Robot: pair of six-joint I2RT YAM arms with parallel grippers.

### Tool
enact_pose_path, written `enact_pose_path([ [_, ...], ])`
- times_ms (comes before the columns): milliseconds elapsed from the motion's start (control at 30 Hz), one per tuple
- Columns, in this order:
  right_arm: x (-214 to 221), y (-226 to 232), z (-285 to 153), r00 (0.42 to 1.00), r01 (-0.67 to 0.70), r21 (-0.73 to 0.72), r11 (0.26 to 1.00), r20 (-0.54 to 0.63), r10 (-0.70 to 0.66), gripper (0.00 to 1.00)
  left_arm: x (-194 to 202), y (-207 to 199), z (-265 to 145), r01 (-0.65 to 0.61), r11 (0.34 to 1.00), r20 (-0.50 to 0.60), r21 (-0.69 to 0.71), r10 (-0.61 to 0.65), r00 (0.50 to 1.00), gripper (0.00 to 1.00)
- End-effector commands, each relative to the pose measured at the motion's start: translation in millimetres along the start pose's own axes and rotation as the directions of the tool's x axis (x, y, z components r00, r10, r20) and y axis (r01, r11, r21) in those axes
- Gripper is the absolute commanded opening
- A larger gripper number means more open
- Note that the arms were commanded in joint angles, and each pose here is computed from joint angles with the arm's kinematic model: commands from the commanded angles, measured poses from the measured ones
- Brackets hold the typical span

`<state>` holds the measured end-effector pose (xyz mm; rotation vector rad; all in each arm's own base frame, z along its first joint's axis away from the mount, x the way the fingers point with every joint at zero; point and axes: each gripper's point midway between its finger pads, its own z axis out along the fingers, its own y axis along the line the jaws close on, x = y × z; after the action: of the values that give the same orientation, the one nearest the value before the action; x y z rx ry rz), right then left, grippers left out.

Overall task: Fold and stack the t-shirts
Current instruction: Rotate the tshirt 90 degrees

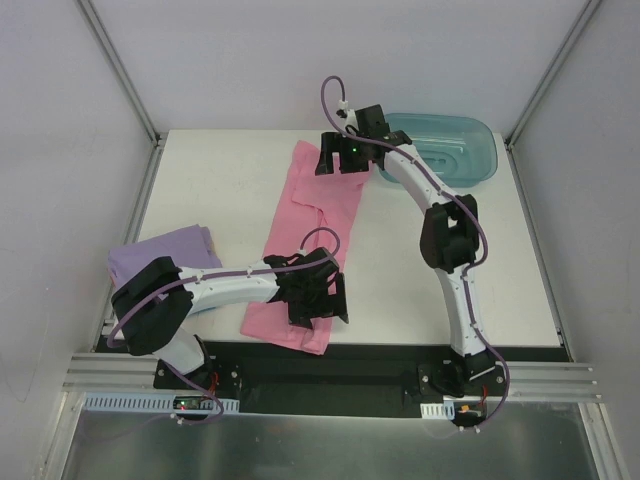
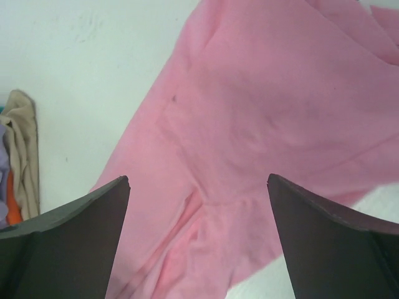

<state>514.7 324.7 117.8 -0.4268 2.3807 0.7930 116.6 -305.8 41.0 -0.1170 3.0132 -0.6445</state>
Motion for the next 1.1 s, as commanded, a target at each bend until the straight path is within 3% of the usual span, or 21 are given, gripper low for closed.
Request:
enact_pose_path([
  [0,-34,48,-89,0.986,0.137,0.027,0.990,0.095,-0.139,0.97,-2,-15,-16,-0.056,0.996,0.035,0.076,0.053,0.998,0.99],
  [100,-9,52,-102,0.995,0.090,0.021,0.996,0.032,-0.090,0.97,-1,-17,-35,-0.099,0.988,0.073,0.122,0.091,0.993,0.99],
  [367,107,53,-93,0.974,-0.078,0.073,0.994,-0.205,0.092,0.97,-10,29,-69,-0.187,0.982,0.212,0.028,0.177,0.961,0.99],
  [567,166,86,-65,0.941,-0.100,0.023,0.995,-0.323,0.102,0.97,-25,90,-55,-0.057,0.997,0.183,-0.043,0.064,0.981,0.99],
  [833,190,76,-33,0.913,-0.131,0.057,0.990,-0.381,0.142,0.97,-10,92,-34,-0.094,0.994,0.132,0.059,0.086,0.987,0.99],
  [1067,197,31,-23,0.889,-0.153,0.187,0.970,-0.402,0.218,0.97,2,77,-21,-0.062,0.984,0.055,0.170,0.054,0.997,0.99],
])
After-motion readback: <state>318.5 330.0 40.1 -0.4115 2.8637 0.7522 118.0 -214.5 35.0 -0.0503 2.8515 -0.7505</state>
